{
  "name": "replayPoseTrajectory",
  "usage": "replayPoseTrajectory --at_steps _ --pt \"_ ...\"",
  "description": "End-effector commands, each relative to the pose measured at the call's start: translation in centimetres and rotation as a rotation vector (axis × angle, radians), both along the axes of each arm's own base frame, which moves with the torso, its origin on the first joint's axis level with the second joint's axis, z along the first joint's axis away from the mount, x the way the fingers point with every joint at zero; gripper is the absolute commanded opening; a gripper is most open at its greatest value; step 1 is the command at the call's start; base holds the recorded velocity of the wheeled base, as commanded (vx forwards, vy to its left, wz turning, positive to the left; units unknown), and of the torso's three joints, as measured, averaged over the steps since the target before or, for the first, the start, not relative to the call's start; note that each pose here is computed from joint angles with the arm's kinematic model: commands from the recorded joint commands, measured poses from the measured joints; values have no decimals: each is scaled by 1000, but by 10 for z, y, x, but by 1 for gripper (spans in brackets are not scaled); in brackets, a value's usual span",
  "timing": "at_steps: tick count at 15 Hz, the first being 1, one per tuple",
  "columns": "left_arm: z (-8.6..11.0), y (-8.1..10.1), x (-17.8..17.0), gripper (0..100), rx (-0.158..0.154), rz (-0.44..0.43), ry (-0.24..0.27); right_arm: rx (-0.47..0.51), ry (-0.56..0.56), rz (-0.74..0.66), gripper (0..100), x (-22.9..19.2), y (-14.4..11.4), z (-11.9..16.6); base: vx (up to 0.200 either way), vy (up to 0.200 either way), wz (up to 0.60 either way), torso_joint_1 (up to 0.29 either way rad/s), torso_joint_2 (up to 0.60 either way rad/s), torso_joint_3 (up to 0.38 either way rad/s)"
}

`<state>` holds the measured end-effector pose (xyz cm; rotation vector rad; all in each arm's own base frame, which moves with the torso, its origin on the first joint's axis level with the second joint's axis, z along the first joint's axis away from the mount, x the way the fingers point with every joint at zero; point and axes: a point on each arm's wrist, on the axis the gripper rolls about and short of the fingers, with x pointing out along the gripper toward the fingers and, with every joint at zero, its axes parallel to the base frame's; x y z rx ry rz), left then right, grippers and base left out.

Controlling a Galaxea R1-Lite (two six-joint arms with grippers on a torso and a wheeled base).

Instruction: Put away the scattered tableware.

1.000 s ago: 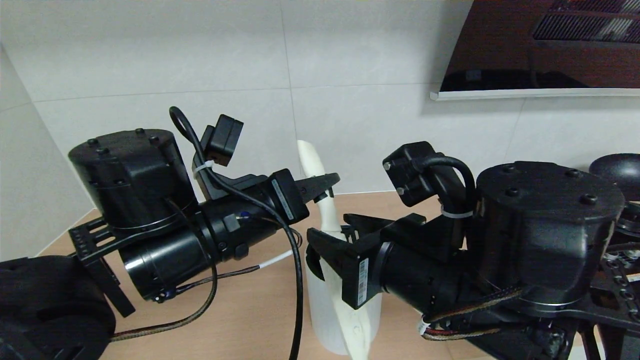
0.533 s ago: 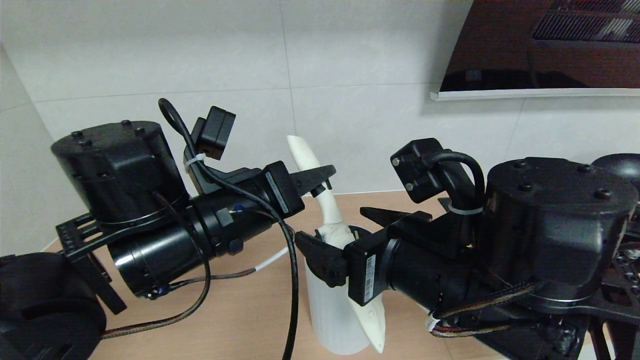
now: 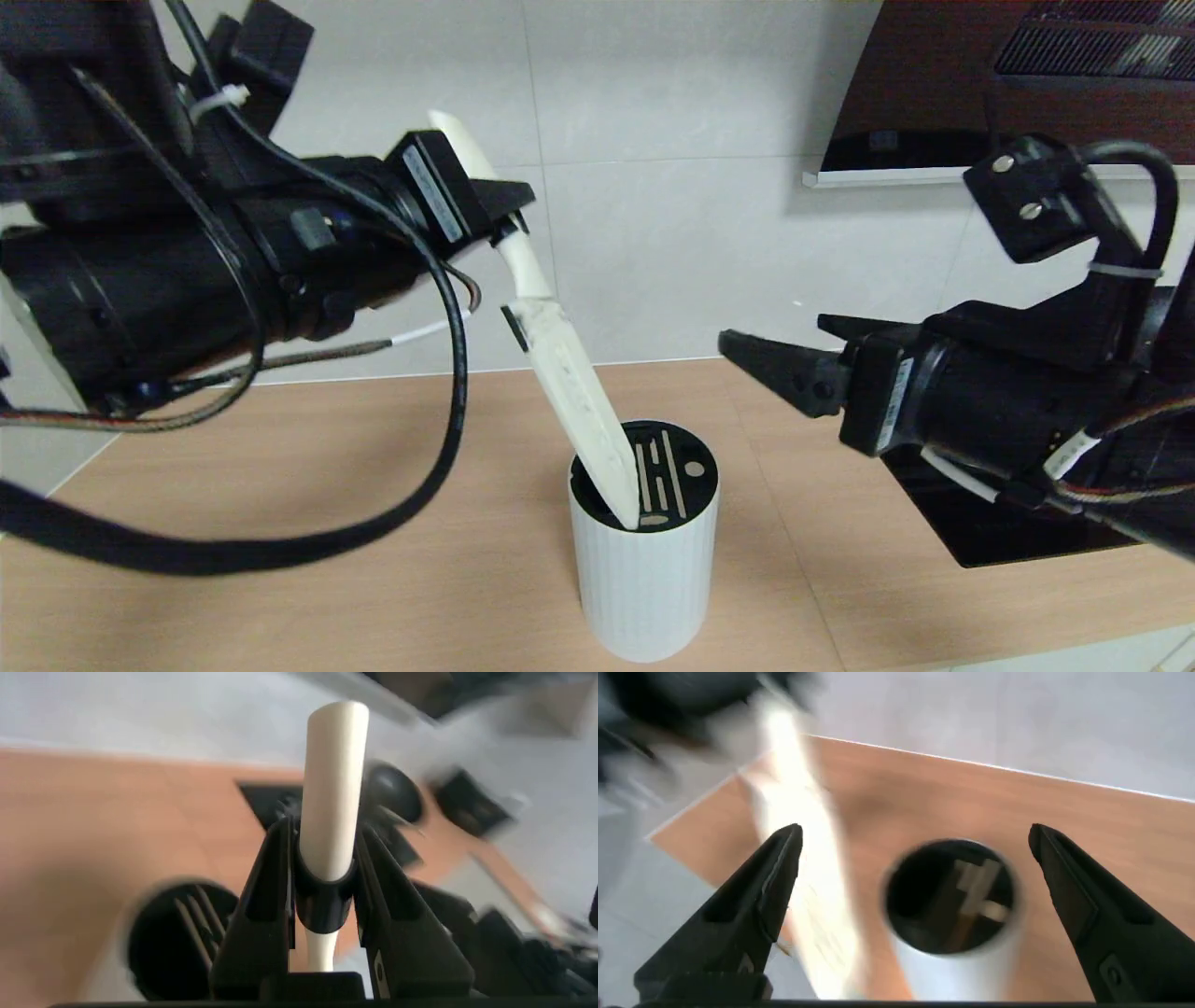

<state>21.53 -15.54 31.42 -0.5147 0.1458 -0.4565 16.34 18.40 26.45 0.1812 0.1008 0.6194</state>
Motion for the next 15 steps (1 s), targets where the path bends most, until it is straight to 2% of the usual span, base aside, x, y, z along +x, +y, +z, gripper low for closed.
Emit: replayPoseTrajectory --at_steps 1,2,5,9,12,15 --pt "23 -3 -6 0 17 52 -68 40 -35 -52 100 -1 -20 13 0 0 0 0 0 0" --pt "19 -8 -11 0 50 139 -65 44 -40 -72 100 2 -24 15 0 0 0 0 0 0" --pt "5 -22 -12 0 163 206 -70 29 -28 -83 100 7 -23 11 0 0 0 0 0 0" --pt "-6 -38 -8 0 229 286 -133 19 -19 -84 100 9 -21 7 0 0 0 0 0 0" --pt "-27 -60 12 0 292 371 -169 13 -14 -84 100 10 -20 5 0 0 0 0 0 0" --pt "-43 -74 17 0 310 390 -218 4 -16 -84 100 10 -20 4 0 0 0 0 0 0"
